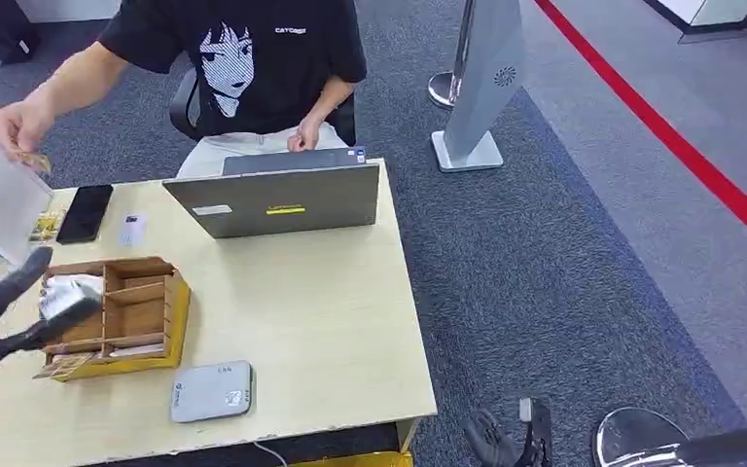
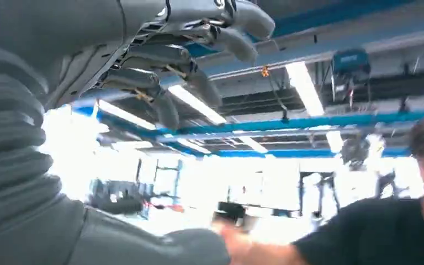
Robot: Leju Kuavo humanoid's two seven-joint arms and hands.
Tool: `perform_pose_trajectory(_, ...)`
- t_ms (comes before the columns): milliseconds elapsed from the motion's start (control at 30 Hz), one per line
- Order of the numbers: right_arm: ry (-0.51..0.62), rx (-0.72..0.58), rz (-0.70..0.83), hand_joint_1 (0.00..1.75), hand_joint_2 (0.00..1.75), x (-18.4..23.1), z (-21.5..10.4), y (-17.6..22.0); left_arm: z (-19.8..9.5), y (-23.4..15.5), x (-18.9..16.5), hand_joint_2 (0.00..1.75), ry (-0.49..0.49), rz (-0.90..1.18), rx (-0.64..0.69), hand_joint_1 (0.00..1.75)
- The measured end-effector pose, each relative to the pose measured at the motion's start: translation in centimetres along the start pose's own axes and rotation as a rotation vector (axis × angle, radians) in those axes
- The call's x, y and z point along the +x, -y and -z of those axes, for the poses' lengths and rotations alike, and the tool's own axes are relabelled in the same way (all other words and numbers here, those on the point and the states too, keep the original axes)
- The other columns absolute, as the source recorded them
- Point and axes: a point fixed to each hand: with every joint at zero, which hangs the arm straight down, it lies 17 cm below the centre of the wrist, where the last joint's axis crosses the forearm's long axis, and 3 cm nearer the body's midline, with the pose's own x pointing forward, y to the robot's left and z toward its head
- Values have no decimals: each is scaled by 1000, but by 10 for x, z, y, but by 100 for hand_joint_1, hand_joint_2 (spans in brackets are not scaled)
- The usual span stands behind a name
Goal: Pass the card to the sensor for recognition and then transmit it.
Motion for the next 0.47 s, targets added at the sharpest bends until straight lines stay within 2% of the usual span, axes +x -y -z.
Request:
perform_pose_trajectory(100, -5, -18, 3, 0, 175, -4, -3, 6, -35, -8, 11, 175, -63, -153, 71, 0)
perform_pose_trajectory(267, -9, -76, 45, 0, 175, -10, -16, 26, -105, -23, 18, 175, -286, -678, 227, 0)
perform_pose_trajectory(467, -27, -125, 42, 0, 175, -20, -33, 56, -170, 5, 10, 175, -595, -1214, 264, 0)
